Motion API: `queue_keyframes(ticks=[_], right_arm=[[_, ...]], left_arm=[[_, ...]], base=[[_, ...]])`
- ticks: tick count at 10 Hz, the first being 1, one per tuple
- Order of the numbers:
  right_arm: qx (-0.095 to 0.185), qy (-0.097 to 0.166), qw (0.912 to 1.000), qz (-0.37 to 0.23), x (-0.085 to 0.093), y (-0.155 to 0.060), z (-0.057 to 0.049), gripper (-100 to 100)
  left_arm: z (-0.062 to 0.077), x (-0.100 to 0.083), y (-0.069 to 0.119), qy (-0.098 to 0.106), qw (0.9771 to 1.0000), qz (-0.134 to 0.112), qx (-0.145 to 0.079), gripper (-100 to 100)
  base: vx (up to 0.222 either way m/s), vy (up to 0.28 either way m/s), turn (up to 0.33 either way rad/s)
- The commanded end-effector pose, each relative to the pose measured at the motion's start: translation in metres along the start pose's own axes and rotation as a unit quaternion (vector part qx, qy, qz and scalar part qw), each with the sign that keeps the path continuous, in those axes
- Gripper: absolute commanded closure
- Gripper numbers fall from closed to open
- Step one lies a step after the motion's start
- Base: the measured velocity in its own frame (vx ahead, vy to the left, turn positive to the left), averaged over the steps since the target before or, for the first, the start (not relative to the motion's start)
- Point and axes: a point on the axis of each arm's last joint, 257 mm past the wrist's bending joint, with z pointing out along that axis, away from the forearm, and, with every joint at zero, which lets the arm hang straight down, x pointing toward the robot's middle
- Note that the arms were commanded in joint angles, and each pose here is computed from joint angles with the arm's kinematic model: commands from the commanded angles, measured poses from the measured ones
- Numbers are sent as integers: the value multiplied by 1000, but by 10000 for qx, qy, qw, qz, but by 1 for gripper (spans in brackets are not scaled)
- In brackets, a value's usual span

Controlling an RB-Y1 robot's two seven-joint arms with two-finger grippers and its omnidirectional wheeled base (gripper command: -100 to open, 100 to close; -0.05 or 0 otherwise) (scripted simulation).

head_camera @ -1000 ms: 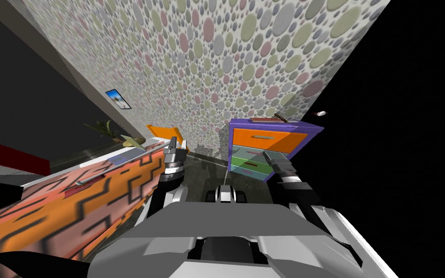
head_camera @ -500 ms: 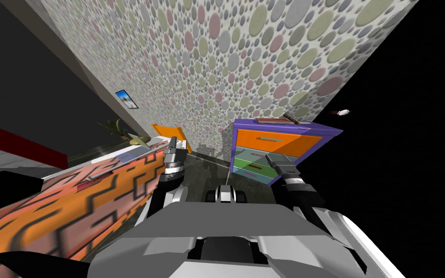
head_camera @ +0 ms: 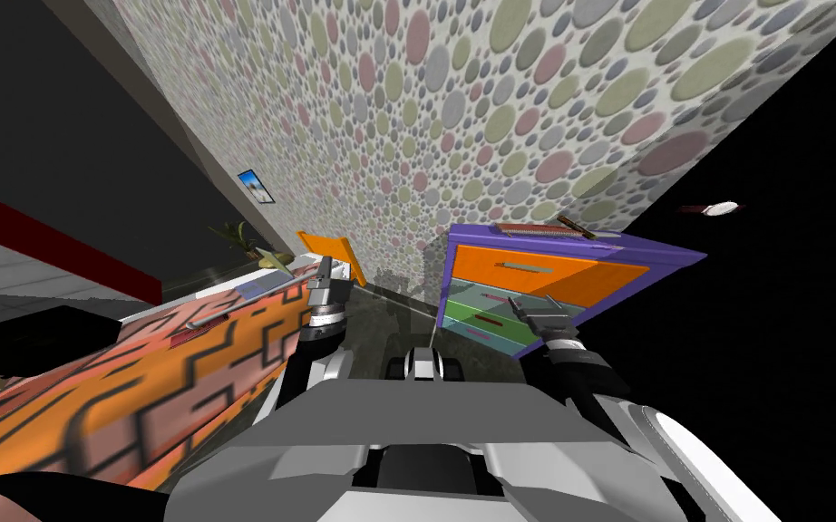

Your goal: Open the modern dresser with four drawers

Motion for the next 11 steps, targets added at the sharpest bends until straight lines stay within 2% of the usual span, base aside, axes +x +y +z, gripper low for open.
queue_keyframes(ticks=[1,2,3,5,6,8,9,11], right_arm=[[149,212,9982,-539,15,-14,-2,-100],[277,385,9945,-934,26,-27,-6,-100],[274,388,9941,-975,26,-26,-6,-100],[511,718,9810,-1726,43,-52,-14,-100],[504,723,9792,-1826,43,-52,-14,-100],[708,1019,9591,-2545,56,-78,-23,-100],[701,1021,9567,-2634,56,-78,-23,-100],[865,1269,9302,-3335,64,-103,-31,-100]], left_arm=[[0,0,0,0,10000,0,0,0],[0,0,0,0,10000,0,0,0],[0,0,0,0,10000,0,0,0],[0,0,0,0,10000,0,0,0],[0,0,0,0,10000,0,0,0],[0,0,0,0,10000,0,0,0],[0,0,0,0,10000,0,0,0],[0,0,0,0,10000,0,0,0]], base=[[45,24,64],[46,23,103],[37,20,58],[63,29,155],[64,32,55],[54,33,137],[54,28,52],[69,39,108]])
